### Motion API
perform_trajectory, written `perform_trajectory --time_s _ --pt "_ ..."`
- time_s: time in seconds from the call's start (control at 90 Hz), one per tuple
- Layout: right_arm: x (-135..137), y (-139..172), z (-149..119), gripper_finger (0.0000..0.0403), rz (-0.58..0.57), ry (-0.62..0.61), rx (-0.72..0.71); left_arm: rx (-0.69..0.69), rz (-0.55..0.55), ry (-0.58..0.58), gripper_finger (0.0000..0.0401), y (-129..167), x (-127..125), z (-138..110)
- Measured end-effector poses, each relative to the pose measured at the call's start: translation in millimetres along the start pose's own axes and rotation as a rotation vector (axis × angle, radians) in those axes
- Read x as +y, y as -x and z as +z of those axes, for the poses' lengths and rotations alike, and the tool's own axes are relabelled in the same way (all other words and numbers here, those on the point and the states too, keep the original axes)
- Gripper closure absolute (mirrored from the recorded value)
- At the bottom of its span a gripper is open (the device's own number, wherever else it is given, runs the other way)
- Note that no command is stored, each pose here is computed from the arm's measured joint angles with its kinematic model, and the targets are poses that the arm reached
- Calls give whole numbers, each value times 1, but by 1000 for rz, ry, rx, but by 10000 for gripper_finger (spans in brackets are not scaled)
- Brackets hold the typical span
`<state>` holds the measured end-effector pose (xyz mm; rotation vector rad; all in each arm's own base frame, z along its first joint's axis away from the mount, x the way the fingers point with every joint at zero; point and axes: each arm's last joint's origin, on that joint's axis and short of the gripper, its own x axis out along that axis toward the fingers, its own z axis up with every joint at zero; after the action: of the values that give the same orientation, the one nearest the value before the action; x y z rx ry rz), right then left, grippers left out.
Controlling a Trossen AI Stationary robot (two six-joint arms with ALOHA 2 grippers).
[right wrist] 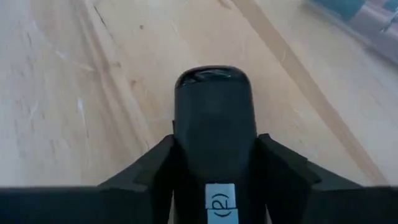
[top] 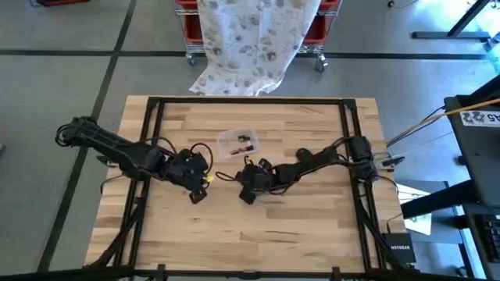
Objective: Insert battery
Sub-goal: Close the remote lid on the remote
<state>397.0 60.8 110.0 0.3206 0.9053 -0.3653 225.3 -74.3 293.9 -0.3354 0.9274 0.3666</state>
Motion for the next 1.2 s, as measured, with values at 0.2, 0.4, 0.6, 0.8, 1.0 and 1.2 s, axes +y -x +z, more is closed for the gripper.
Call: perform_trajectory --time_s 0.2,0.4,0.6,0.8,1.0,1.2 --pt "7 33 19 238 319 106 56 -28 -19 -118 311 1 -5 0" --pt "-19 68 55 238 709 158 79 -134 -67 -309 311 6 -18 1" --pt "-51 79 84 238 1051 72 112 -282 -164 -530 311 10 -33 10" --pt "-63 80 91 238 1148 77 111 -447 -229 -763 290 11 -51 19" --pt "-60 83 95 238 1196 119 63 -437 -199 -706 226 -14 -60 25" --pt "-60 85 97 238 1221 141 44 -506 -51 -596 197 -32 -71 28"
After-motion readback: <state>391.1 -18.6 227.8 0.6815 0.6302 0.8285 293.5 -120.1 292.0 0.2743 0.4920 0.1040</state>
